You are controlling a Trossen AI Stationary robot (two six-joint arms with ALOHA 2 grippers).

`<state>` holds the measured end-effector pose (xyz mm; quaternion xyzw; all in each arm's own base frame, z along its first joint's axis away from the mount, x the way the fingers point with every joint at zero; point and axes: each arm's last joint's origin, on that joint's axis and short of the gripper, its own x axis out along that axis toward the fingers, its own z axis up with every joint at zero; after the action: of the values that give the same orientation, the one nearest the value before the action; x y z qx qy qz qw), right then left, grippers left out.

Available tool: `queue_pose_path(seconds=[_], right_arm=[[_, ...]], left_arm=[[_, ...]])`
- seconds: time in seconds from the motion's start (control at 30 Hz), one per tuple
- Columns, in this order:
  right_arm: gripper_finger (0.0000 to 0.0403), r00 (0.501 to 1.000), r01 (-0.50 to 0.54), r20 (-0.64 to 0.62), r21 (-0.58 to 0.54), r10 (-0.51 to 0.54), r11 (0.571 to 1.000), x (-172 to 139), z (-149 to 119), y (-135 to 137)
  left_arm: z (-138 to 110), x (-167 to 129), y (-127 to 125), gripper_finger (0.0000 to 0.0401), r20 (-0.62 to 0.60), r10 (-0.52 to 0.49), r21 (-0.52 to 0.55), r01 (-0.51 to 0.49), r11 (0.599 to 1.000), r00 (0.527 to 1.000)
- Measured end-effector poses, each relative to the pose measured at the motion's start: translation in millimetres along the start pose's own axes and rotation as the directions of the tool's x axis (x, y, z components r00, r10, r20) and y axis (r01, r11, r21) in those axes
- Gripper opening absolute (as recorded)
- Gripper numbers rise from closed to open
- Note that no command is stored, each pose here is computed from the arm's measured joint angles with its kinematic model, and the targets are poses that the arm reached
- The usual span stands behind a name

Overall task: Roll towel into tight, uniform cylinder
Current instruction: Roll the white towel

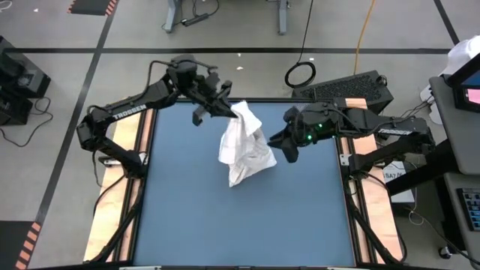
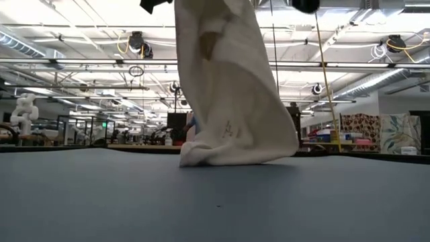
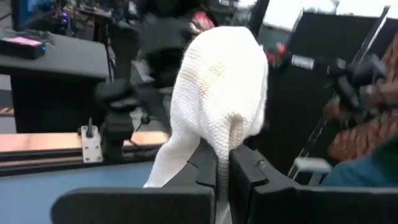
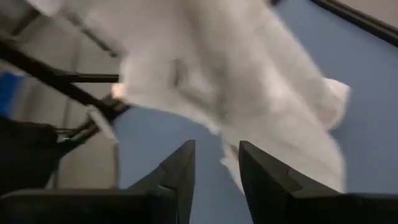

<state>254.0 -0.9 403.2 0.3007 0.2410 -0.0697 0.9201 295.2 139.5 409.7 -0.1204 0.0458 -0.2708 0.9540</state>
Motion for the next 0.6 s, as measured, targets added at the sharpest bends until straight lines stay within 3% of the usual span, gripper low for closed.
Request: queue_pose_path(seconds=[0.07,0.2,0.6], right_arm=[[0.0114,0.997,-0.057,0.053,-0.018,0.058,0.998,4,3,10],[0.0114,0.988,-0.071,0.135,-0.057,0.078,0.996,20,3,24],[0.0114,0.987,0.116,0.116,-0.06,-0.108,0.991,77,-18,26]], left_arm=[[7,-6,0,0.0011,0.038,0.008,-0.016,-0.008,1.0,0.999],[16,-14,-2,0.0014,0.08,0.026,-0.031,-0.024,0.999,0.996],[28,-17,-7,0.0018,0.161,0.016,-0.053,-0.008,0.999,0.987]])
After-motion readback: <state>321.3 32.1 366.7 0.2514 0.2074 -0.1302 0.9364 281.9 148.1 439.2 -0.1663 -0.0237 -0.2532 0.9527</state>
